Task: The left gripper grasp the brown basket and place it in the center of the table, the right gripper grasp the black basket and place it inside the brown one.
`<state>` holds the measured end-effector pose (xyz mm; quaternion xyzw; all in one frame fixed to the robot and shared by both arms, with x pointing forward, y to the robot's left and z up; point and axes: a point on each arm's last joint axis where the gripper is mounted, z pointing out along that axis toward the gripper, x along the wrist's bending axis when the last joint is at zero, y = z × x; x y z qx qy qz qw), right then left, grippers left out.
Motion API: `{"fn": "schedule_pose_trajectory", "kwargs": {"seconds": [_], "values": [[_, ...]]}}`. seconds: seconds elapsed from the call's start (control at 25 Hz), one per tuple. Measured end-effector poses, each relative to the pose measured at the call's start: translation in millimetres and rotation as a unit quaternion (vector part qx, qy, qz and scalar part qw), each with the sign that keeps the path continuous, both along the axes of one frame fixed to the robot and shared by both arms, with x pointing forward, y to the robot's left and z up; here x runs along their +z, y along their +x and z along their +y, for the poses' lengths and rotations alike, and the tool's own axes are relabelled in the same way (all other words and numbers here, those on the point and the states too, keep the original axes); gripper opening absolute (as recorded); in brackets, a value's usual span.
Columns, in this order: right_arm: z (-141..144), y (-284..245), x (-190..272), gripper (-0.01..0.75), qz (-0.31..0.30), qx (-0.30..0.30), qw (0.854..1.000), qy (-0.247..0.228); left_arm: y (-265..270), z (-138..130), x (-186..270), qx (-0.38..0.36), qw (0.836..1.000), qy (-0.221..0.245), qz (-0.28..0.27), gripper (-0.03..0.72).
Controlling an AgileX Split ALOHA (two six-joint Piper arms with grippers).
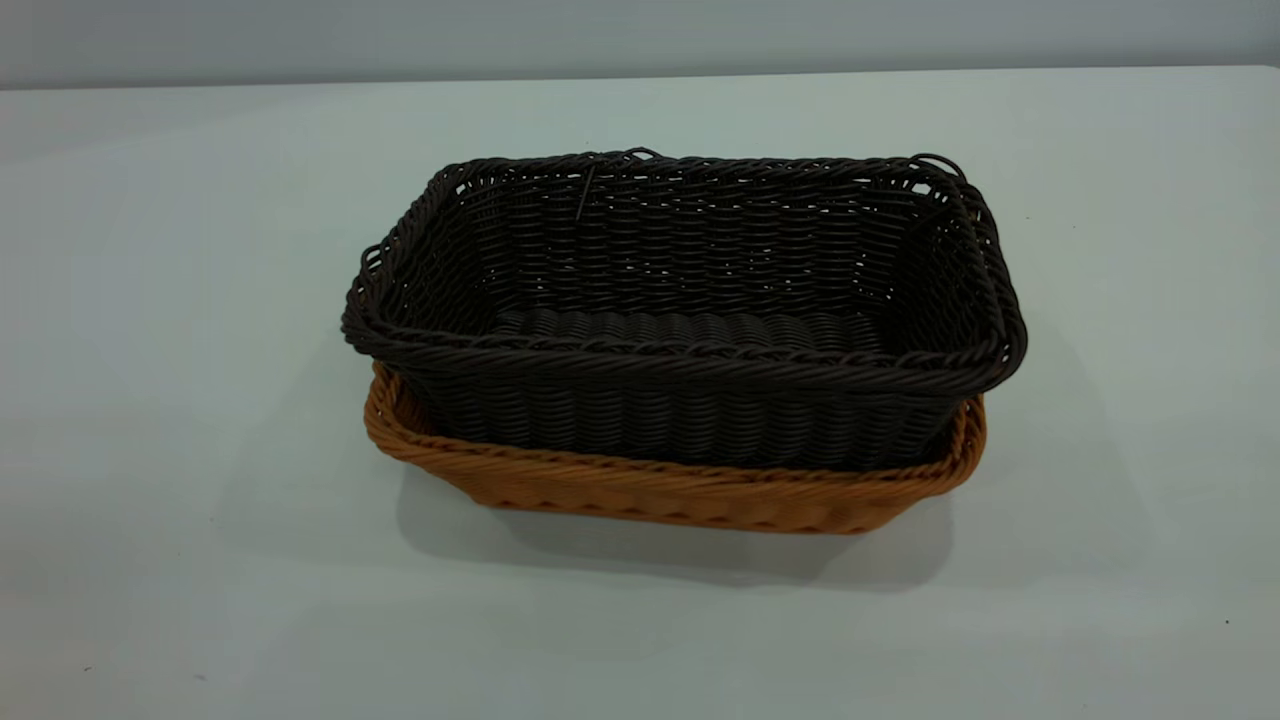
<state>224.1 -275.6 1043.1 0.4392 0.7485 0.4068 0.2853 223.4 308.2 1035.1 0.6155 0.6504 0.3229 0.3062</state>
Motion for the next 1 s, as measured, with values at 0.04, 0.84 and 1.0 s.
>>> {"fn": "schedule_pose_trajectory", "kwargs": {"seconds": [0.04, 0.84, 1.0], "values": [[0, 0, 0, 0.591, 0.000, 0.000, 1.000, 0.000, 0, 0, 0, 0.000, 1.000, 0.000, 0.000, 0.519], [-7, 4, -1, 0.591, 0.003, -0.094, 0.996, -0.003, 0, 0, 0, -0.001, 1.000, 0.001, 0.000, 0.519], [-16, 7, -2, 0.591, 0.004, -0.188, 0.982, 0.001, 0, 0, 0, -0.001, 1.000, 0.001, 0.000, 0.519]]}}
